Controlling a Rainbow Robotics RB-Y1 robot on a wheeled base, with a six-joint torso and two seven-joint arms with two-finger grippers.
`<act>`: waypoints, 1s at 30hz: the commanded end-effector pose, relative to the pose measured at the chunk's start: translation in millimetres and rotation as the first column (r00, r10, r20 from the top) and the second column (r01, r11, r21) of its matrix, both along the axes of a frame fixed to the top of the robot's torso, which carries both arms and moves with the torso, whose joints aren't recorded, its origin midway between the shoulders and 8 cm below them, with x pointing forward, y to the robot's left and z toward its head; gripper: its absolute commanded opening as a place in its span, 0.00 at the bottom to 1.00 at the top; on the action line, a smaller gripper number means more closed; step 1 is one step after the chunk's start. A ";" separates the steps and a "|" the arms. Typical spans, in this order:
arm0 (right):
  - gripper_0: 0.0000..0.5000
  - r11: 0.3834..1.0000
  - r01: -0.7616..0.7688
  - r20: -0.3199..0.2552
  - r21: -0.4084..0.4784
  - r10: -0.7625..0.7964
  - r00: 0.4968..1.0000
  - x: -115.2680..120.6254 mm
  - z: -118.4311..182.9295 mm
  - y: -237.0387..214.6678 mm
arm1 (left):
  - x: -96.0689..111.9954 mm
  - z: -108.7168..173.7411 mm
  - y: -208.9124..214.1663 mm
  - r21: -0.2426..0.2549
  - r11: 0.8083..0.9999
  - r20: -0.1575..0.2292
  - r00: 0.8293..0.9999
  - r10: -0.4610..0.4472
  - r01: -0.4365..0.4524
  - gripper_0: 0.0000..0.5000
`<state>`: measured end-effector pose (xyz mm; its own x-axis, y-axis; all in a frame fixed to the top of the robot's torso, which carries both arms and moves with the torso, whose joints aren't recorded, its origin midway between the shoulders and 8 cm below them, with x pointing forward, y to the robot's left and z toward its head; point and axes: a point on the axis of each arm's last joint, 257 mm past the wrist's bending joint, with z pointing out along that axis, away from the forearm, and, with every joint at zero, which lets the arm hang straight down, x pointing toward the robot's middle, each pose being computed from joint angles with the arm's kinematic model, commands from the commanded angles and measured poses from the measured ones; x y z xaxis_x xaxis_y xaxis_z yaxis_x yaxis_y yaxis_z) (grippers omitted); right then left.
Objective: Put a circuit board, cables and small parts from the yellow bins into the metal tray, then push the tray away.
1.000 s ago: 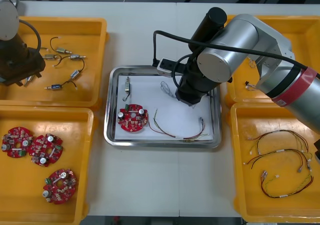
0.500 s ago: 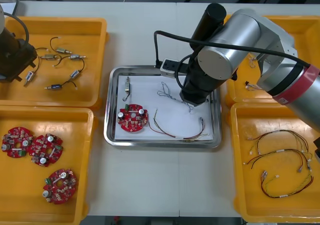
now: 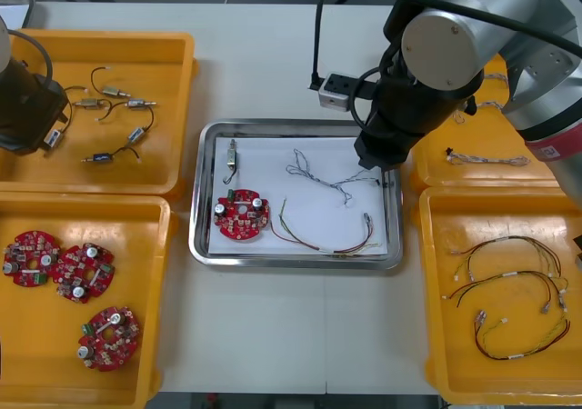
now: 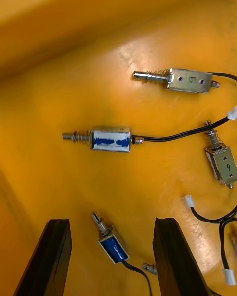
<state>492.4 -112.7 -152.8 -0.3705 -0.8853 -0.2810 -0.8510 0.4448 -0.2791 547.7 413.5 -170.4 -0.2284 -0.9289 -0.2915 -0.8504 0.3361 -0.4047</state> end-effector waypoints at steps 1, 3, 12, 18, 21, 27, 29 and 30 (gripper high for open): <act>1.00 1.000 -0.022 0.057 0.004 0.021 0.998 1.9 47.8 -10.0 | 7.3 -3.6 -24.4 -0.092 0.990 0.026 0.994 0.105 -0.102 0.98; 1.00 1.000 -0.001 0.044 0.004 0.001 0.999 -1.1 53.6 -19.4 | 7.8 -7.8 -29.6 -0.102 0.988 0.023 0.993 0.117 -0.114 0.98; 1.00 0.992 0.093 0.052 0.084 -0.098 0.994 3.5 81.1 -46.4 | 1.3 -27.7 -50.8 -0.132 0.979 -0.023 0.988 0.150 -0.152 0.98; 1.00 0.978 0.161 0.040 0.133 -0.167 0.985 5.2 83.3 -68.4 | 0.4 -39.1 -49.4 -0.139 0.975 -0.029 0.985 0.171 -0.174 0.98; 1.00 0.971 0.193 0.034 0.144 -0.199 0.979 5.3 82.1 -80.3 | 4.5 -47.3 -44.8 -0.141 0.972 -0.023 0.982 0.187 -0.188 0.98; 1.00 0.949 0.260 0.034 0.176 -0.270 0.962 0.7 79.5 -108.2 | 9.7 -57.8 -37.6 -0.130 0.973 -0.012 0.982 0.188 -0.188 0.98; 1.00 0.943 0.281 0.038 0.180 -0.293 0.955 -2.2 78.6 -119.7 | 8.6 -58.5 -38.5 -0.133 0.973 -0.018 0.982 0.188 -0.188 0.98; 1.00 0.941 0.287 0.038 0.181 -0.298 0.954 -3.4 77.7 -122.8 | 7.8 -59.5 -38.7 -0.132 0.973 -0.022 0.982 0.186 -0.188 0.98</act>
